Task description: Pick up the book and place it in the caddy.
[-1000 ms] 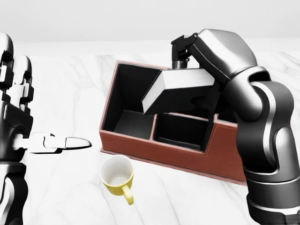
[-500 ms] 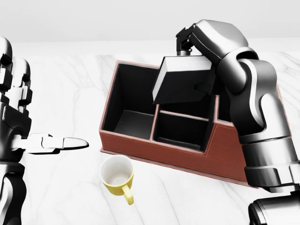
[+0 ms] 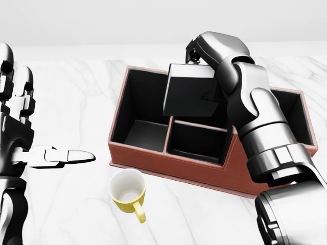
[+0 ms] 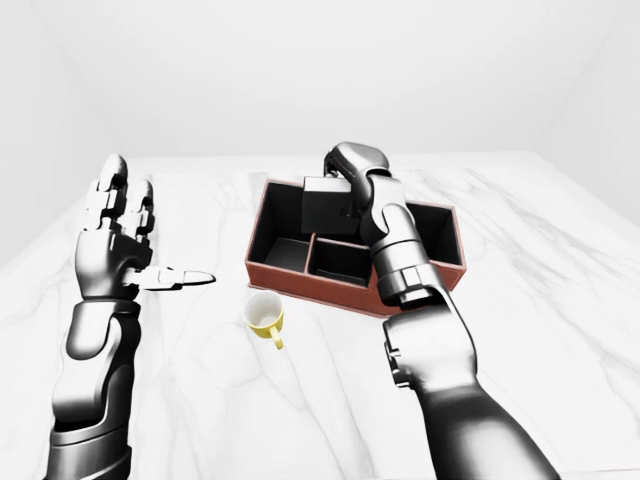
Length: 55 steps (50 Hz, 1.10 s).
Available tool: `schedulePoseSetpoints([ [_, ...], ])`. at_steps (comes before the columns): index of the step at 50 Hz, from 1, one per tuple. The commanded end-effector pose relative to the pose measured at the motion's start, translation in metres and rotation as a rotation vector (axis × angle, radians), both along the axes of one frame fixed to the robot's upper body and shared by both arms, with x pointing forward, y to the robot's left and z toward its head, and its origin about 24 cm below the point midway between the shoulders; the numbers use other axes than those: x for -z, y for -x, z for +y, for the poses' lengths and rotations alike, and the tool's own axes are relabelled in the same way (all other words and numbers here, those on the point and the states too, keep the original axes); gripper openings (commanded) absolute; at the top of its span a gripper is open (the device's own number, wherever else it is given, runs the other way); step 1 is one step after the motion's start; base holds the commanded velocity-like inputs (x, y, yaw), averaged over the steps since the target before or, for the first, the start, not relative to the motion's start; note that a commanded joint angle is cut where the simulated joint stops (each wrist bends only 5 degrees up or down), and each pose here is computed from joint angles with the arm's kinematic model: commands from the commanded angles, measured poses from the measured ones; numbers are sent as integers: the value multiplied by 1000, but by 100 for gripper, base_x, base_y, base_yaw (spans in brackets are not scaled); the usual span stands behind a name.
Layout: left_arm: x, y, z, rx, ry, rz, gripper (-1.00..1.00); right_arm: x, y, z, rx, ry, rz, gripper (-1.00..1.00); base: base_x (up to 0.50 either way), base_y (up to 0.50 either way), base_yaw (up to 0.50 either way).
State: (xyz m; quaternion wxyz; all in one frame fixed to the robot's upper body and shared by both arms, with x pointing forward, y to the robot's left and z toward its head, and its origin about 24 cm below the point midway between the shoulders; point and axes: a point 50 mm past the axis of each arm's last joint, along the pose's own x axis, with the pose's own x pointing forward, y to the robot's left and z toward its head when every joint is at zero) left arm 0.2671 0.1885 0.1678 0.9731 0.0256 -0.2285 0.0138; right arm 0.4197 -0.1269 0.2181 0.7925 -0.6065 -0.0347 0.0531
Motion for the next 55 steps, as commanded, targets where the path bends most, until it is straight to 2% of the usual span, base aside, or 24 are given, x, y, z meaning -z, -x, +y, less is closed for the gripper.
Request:
schedulePoseSetpoints([
  [1, -3, 2, 2, -6, 0, -12, 100, 0, -9, -3, 61, 10, -4, -100, 0, 0, 0],
  [11, -1, 3, 2, -5, -4, -8, 100, 8, -12, -11, 105, 0, 16, -100, 0, 0, 0],
  [26, 2, 3, 2, -6, -4, 5, 100, 16, -12, -13, 122, -27, 41, -100, 0, 0, 0],
  [39, 10, 0, 3, -7, 1, 42, 100, 37, -10, -18, 143, -1, 87, -100, 0, 0, 0],
  [55, 13, 0, 3, -9, 3, 54, 100, 37, -11, -21, 160, 10, 72, -100, 0, 0, 0],
])
